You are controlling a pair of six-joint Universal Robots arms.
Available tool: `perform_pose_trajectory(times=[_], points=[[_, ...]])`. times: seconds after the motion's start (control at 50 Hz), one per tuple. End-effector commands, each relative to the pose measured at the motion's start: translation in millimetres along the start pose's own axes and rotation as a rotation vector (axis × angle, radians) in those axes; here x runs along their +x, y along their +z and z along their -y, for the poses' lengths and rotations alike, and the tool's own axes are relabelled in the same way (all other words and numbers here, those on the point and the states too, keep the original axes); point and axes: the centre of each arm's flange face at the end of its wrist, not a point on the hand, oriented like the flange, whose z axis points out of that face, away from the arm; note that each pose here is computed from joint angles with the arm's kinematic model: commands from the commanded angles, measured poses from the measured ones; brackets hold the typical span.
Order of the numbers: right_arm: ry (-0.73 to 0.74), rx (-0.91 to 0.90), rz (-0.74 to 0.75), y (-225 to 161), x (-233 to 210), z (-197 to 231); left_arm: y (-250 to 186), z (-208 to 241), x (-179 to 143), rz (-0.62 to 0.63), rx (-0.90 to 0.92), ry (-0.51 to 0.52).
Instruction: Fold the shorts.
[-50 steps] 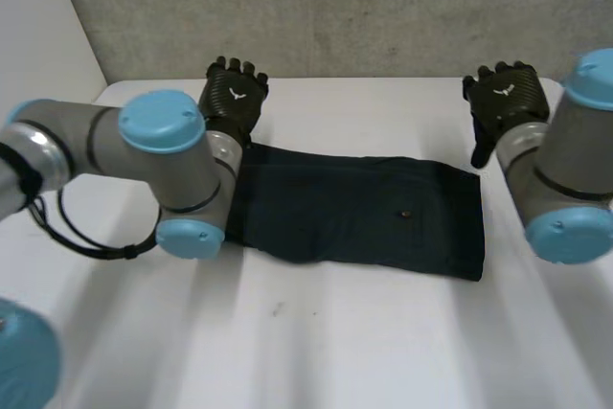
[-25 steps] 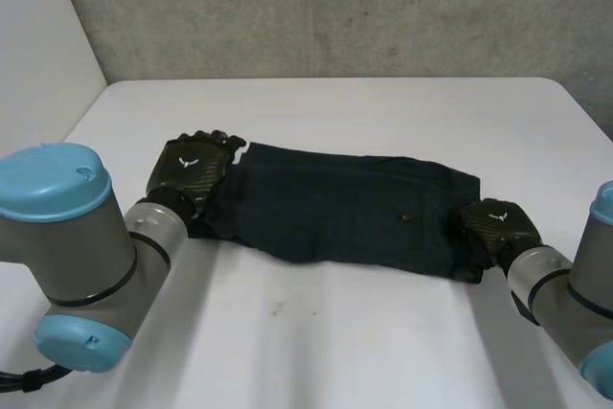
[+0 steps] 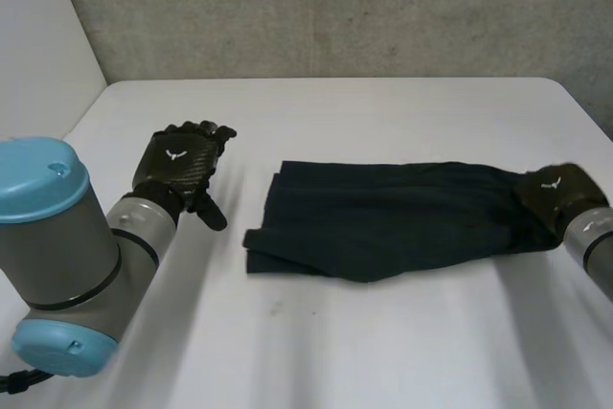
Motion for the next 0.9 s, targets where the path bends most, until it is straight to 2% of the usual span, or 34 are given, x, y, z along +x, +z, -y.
perform_pose_trajectory(times=[0.02,0.04,0.18,0.24,0.26,0.32,0.42,0.46,0.54,0.56,0.62,0.64,0.72,0.8,0.9], points=[[-0.260,0.181,0.003,-13.5,-27.8,65.1,-1.4,2.9,-1.4,0.005,0.009,-0.002],[-0.294,0.259,0.034,-19.6,-47.8,85.7,-1.4,2.9,-1.6,0.007,0.009,-0.002],[-0.436,0.512,0.173,-36.8,-137.5,140.7,-1.6,4.3,-2.0,0.009,0.013,-0.003],[-0.483,0.585,0.254,-43.7,-174.8,146.3,-1.6,5.9,-2.2,0.010,0.019,-0.003],[-0.500,0.621,0.322,-46.1,-197.4,144.0,-1.4,6.3,-2.3,0.010,0.021,-0.003],[-0.520,0.677,0.451,-50.0,-228.1,134.2,-0.1,8.4,-3.1,0.013,0.030,-0.004],[-0.492,0.729,0.543,-56.5,-237.2,133.1,6.4,11.4,-14.6,0.043,0.040,-0.007],[-0.454,0.728,0.539,-57.4,-231.7,137.7,8.7,15.4,-16.7,0.046,0.053,-0.006],[-0.217,0.710,0.503,-67.3,-197.3,164.9,16.1,30.7,-20.3,0.057,0.104,-0.009],[-0.065,0.677,0.480,-64.3,-172.7,172.4,17.9,34.9,-21.1,0.060,0.118,-0.010],[0.164,0.616,0.445,-53.9,-134.0,174.6,25.1,50.9,-20.5,0.059,0.166,-0.010],[0.287,0.592,0.426,-48.6,-111.9,174.1,27.2,53.3,-19.5,0.056,0.175,-0.012],[0.520,0.524,0.402,-35.4,-80.9,166.4,38.8,52.3,-2.1,0.005,0.179,-0.011],[0.571,0.438,0.408,-22.4,-81.5,151.8,42.6,43.4,41.9,-0.152,0.150,-0.010],[0.559,0.261,0.439,0.7,-100.2,124.7,51.1,8.1,60.3,-0.215,-0.015,-0.027]])
